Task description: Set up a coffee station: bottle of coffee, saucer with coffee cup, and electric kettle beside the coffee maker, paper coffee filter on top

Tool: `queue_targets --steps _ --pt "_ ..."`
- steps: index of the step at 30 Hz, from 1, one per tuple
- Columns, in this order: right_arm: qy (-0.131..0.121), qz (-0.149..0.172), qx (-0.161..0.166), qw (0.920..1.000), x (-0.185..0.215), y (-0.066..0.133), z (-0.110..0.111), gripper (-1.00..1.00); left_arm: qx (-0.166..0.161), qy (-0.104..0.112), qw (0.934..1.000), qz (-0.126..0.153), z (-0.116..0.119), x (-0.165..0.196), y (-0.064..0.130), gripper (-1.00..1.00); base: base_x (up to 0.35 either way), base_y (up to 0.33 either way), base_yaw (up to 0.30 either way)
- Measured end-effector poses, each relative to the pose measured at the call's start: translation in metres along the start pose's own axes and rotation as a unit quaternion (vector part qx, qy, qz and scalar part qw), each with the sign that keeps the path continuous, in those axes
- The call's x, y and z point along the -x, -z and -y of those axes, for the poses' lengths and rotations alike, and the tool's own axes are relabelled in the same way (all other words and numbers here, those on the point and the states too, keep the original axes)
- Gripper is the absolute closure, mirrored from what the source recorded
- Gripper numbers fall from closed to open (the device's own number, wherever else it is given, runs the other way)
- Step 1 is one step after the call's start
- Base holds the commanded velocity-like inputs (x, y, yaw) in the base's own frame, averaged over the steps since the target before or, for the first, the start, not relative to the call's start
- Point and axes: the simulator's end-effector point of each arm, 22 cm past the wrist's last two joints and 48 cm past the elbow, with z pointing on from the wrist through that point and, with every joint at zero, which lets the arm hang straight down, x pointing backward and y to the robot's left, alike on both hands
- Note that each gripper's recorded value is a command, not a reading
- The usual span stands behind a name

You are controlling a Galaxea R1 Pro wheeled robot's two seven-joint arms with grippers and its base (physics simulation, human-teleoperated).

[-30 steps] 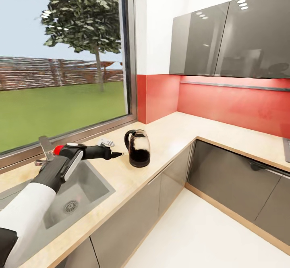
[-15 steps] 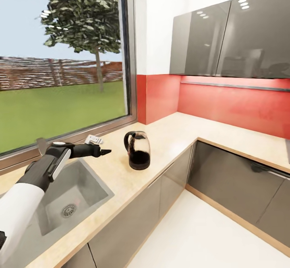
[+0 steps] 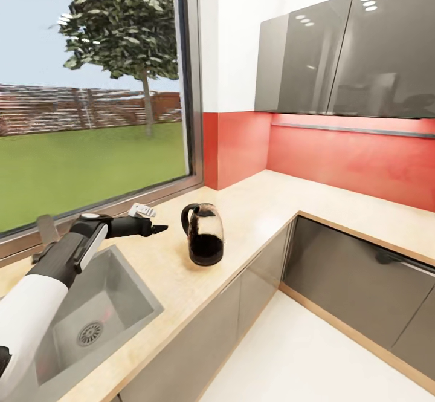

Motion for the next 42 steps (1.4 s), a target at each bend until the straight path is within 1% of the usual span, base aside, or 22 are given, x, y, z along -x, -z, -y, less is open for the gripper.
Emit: queue_targets --steps 6,11,18,36,42 --pt "0.000 0.000 -0.001 1.0000 0.0001 0.0002 0.0006 -1.00 0.002 -0.011 0.9998 0.014 -0.0005 0.0063 0.0007 -1.00 0.025 -0.007 0.000" --pt "0.000 0.001 -0.002 1.0000 0.0004 0.0001 0.0011 -1.00 0.002 -0.014 0.9998 0.016 -0.0002 0.0070 0.0001 -1.00 0.003 -0.001 0.000" --pt "-0.001 0.001 0.001 1.0000 0.0005 0.0004 -0.0038 -1.00 0.003 -0.014 0.9997 0.017 -0.0008 0.0072 0.0004 -1.00 0.000 0.000 -0.020" --pt "-0.002 0.001 0.001 1.0000 0.0006 0.0007 -0.0046 -1.00 0.003 -0.014 0.9997 0.018 -0.0004 0.0077 0.0007 -1.00 0.265 -0.112 0.000" --pt "-0.003 0.000 0.001 1.0000 0.0004 0.0005 -0.0050 -1.00 0.003 -0.014 0.9998 0.017 -0.0003 0.0072 0.0001 -1.00 0.089 -0.036 0.000"
